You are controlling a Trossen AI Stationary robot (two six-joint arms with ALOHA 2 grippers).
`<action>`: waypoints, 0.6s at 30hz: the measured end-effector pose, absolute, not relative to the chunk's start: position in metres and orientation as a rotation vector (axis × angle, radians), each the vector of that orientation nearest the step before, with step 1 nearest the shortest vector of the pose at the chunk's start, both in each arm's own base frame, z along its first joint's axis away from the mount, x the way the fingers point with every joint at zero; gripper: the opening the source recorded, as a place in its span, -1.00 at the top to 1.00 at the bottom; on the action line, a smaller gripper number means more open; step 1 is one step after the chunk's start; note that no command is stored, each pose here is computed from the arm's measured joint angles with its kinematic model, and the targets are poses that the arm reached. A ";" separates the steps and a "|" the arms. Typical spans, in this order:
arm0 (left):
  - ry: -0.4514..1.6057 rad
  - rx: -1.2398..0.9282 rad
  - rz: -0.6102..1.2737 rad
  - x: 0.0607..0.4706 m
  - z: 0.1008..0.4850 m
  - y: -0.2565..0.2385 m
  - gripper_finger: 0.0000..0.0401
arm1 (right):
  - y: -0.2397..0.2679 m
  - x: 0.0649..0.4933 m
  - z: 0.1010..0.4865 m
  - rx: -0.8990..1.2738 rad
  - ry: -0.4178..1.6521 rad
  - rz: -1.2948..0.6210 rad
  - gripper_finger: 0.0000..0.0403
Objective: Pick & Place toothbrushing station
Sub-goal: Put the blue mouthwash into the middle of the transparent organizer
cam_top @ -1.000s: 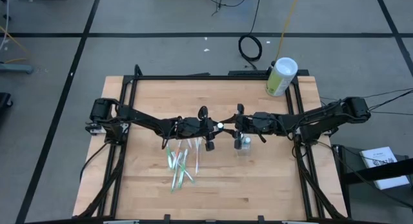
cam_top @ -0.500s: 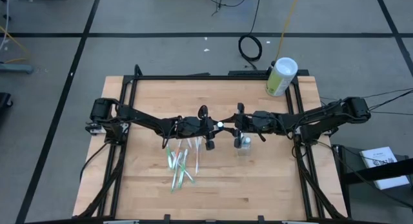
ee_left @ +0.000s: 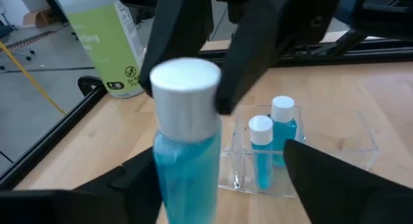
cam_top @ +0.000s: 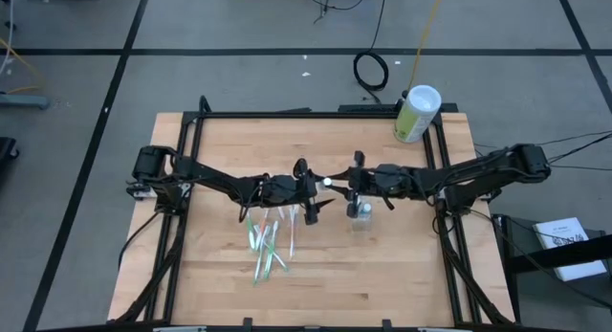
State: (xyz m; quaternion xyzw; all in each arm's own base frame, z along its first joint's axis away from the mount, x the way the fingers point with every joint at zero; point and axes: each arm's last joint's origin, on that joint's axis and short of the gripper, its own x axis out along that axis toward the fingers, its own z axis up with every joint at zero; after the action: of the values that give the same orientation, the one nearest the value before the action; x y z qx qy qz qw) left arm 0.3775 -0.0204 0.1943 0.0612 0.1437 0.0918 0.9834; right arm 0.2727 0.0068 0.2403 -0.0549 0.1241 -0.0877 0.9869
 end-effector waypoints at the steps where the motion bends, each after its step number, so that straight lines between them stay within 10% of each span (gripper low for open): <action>1: 0.293 0.117 0.185 0.377 0.194 -0.020 -0.58 | 0.007 0.270 0.243 -0.111 0.251 -0.177 0.60; 18: 0.419 0.120 0.181 0.373 0.182 -0.019 -0.88 | 0.007 0.193 0.282 0.030 0.321 -0.225 0.61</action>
State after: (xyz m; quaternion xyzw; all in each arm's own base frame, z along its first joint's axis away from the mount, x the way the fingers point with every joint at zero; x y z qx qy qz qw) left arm 0.3733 -0.0187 0.1821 0.0593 0.2076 0.0895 0.9723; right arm 0.1932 0.0068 0.2823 0.0149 0.1596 -0.1120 0.9807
